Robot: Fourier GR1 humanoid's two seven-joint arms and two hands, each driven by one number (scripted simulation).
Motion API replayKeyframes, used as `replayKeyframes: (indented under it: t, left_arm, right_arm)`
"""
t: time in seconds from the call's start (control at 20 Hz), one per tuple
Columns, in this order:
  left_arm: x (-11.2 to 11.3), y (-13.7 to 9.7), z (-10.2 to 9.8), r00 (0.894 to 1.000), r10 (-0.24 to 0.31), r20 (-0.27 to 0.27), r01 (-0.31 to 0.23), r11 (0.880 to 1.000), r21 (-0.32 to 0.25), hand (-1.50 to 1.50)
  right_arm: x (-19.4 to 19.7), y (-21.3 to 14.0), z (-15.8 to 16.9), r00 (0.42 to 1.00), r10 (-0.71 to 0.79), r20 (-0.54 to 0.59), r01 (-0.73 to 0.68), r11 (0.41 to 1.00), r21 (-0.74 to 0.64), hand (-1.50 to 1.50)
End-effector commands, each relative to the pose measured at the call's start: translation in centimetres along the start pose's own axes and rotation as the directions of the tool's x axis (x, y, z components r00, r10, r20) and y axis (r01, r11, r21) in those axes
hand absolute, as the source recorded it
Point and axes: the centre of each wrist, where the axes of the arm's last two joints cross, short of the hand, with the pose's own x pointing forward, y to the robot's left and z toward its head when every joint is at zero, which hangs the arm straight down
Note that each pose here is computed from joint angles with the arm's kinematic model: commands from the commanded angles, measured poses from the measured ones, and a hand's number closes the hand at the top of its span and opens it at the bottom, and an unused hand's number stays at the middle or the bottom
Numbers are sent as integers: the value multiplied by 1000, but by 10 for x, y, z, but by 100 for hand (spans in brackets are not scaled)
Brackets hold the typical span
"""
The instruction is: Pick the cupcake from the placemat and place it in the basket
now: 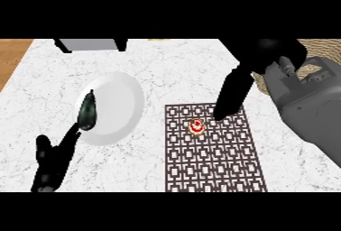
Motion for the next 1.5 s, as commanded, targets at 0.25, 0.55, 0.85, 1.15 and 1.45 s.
replayKeyframes:
  t: [0.25, 0.55, 0.85, 1.15, 1.45]
  left_arm:
    - [-22, -8, 19, 995, -11, -97, 8, 999, -32, 0]
    - [-19, 1, 15, 998, 1, -67, -4, 999, -48, 0]
    - [-9, -10, 4, 997, -17, -78, 15, 1000, -25, 0]
    - [-11, -14, 11, 996, -6, -84, 3, 999, -32, 0]
    - [2, -23, 6, 997, -13, -76, 10, 999, -44, 0]
  right_arm:
    - [-1, 7, 25, 990, 50, -132, -40, 996, 77, -150]
    - [-9, 56, 13, 993, 9, -121, -2, 998, 58, -150]
    - [-17, 85, 5, 992, -9, -122, 15, 999, 44, -150]
    - [-32, 119, -14, 984, 53, -169, -38, 995, 91, -150]
    - [-42, 146, -21, 985, 42, -169, -24, 994, 107, -150]
